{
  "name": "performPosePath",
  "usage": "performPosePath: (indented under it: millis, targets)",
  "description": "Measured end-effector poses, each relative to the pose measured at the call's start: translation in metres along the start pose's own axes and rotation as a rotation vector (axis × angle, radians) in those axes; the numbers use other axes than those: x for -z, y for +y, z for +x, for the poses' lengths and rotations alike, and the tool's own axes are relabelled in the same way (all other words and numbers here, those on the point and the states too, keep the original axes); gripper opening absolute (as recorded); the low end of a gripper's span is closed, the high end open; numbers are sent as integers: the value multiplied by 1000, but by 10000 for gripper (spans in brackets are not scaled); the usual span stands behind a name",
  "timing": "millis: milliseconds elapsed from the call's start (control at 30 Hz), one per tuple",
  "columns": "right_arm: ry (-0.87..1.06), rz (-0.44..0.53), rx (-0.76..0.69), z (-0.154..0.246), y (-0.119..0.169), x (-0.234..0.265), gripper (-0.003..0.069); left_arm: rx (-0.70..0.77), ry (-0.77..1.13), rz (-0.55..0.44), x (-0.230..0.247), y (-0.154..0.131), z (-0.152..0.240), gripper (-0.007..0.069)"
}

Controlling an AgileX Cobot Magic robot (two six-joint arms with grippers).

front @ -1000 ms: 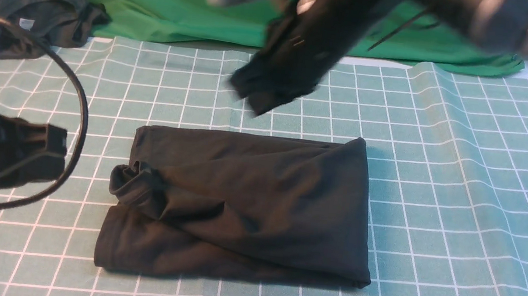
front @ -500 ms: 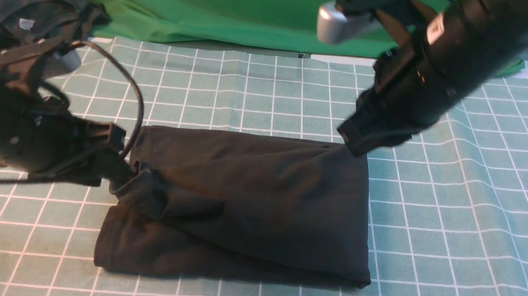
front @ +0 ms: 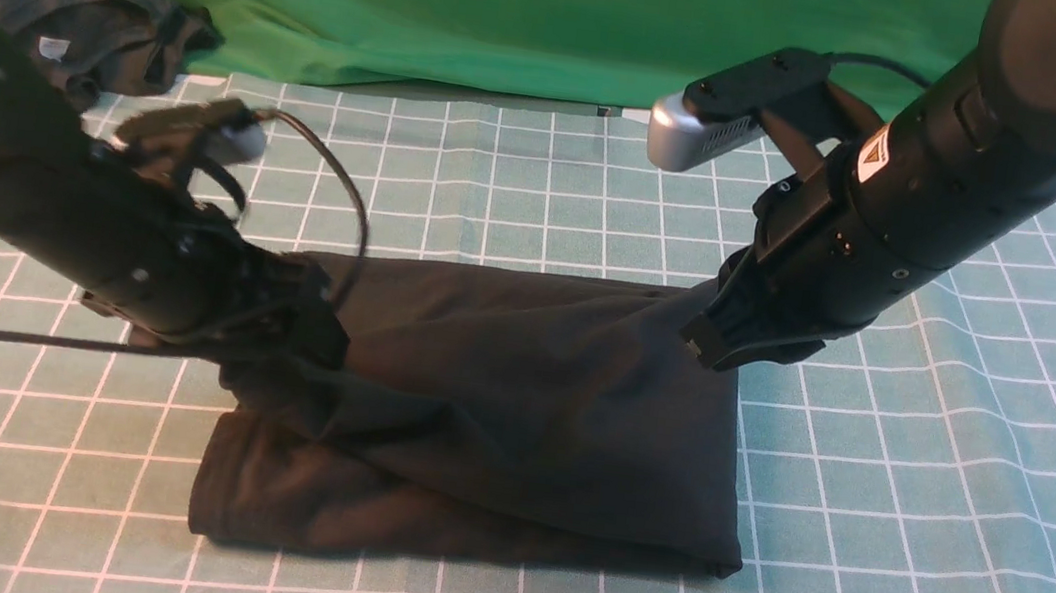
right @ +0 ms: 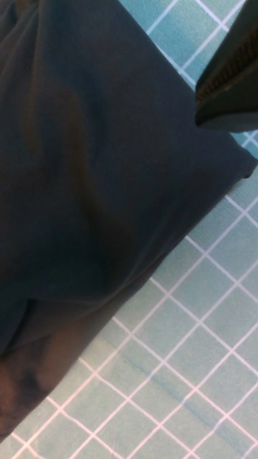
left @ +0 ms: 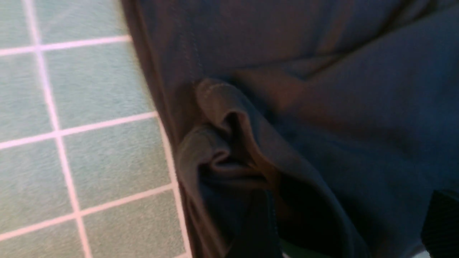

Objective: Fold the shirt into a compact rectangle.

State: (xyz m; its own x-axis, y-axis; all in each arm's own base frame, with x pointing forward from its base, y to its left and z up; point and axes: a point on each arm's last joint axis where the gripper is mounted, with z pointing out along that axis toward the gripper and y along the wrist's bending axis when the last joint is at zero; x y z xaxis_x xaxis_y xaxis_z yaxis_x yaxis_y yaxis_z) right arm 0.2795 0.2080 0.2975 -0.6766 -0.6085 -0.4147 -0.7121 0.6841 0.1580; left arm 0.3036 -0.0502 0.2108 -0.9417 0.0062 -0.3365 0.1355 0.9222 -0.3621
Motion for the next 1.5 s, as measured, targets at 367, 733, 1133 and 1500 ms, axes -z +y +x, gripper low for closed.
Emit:
performPosePath:
  millis: [367,733,1133,1500]
  targets:
    - [-15,4,0,-1,0,0,22,-47,85,-96,-13,2,6,85]
    - [-19,2,-1,-2,0,0,22,-143,118,-139,22,-7,17,11]
    - [-46,5,-5,-4,0,0,22,-184,143,-175,29,-5,20,83]
    - [-58,6,-6,-5,-1,0,22,-100,195,-311,47,0,14,439]
